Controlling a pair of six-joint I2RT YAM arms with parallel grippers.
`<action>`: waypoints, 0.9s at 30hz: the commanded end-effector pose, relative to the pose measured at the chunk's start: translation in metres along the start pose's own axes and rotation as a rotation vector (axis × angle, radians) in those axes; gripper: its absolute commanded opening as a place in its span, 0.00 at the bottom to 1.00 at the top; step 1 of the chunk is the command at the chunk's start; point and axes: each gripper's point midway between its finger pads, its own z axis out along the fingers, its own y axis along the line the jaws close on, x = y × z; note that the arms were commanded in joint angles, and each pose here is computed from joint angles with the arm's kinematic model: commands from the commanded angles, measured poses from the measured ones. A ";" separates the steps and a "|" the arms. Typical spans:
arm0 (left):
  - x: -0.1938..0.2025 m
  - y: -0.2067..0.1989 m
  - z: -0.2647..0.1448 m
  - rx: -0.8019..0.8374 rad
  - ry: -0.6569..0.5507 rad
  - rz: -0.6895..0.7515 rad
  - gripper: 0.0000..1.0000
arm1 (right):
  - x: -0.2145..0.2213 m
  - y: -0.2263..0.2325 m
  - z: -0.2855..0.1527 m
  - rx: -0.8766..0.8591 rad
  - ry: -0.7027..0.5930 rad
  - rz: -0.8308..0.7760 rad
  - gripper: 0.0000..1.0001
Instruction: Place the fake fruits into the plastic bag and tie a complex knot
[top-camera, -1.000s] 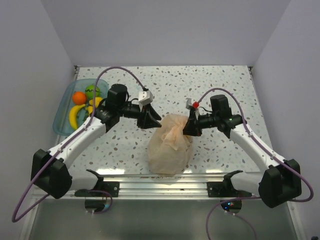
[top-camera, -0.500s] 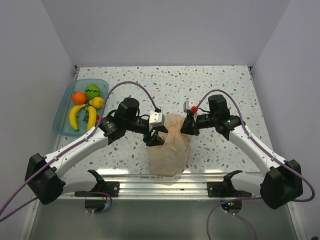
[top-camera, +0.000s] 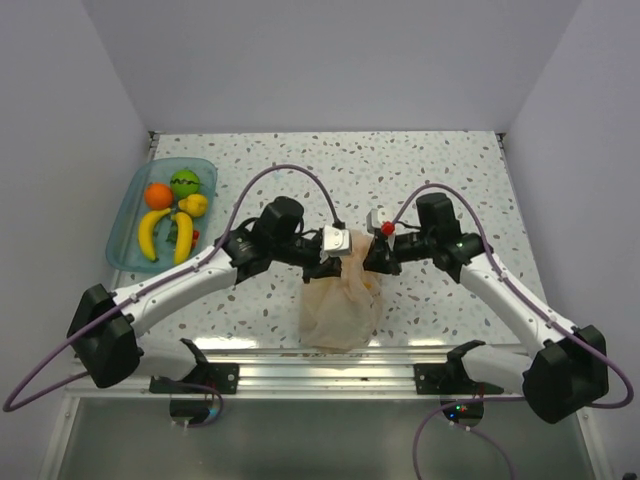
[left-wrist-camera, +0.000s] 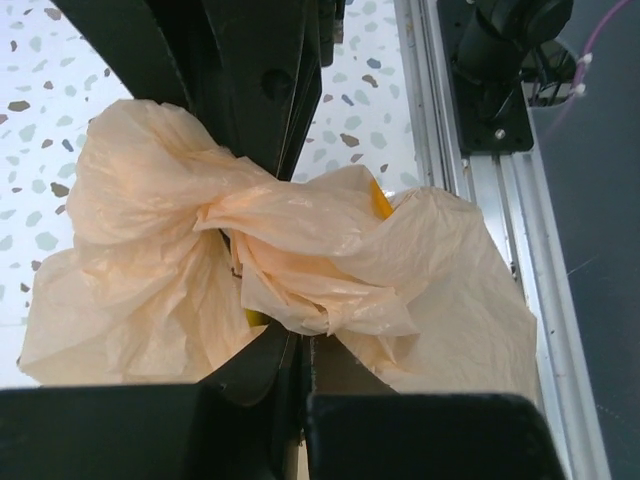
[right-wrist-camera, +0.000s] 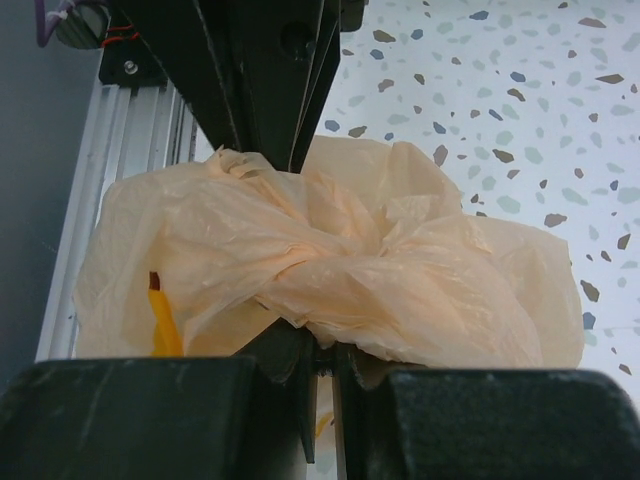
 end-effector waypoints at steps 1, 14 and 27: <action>-0.015 0.003 -0.020 -0.055 0.000 0.117 0.00 | -0.007 0.005 -0.005 0.003 -0.002 -0.058 0.00; 0.039 0.006 -0.073 -0.218 0.180 0.128 0.00 | 0.014 0.009 -0.025 0.021 0.092 -0.087 0.00; 0.052 0.030 -0.091 -0.334 0.253 0.203 0.00 | 0.038 0.012 -0.056 0.046 0.158 -0.068 0.00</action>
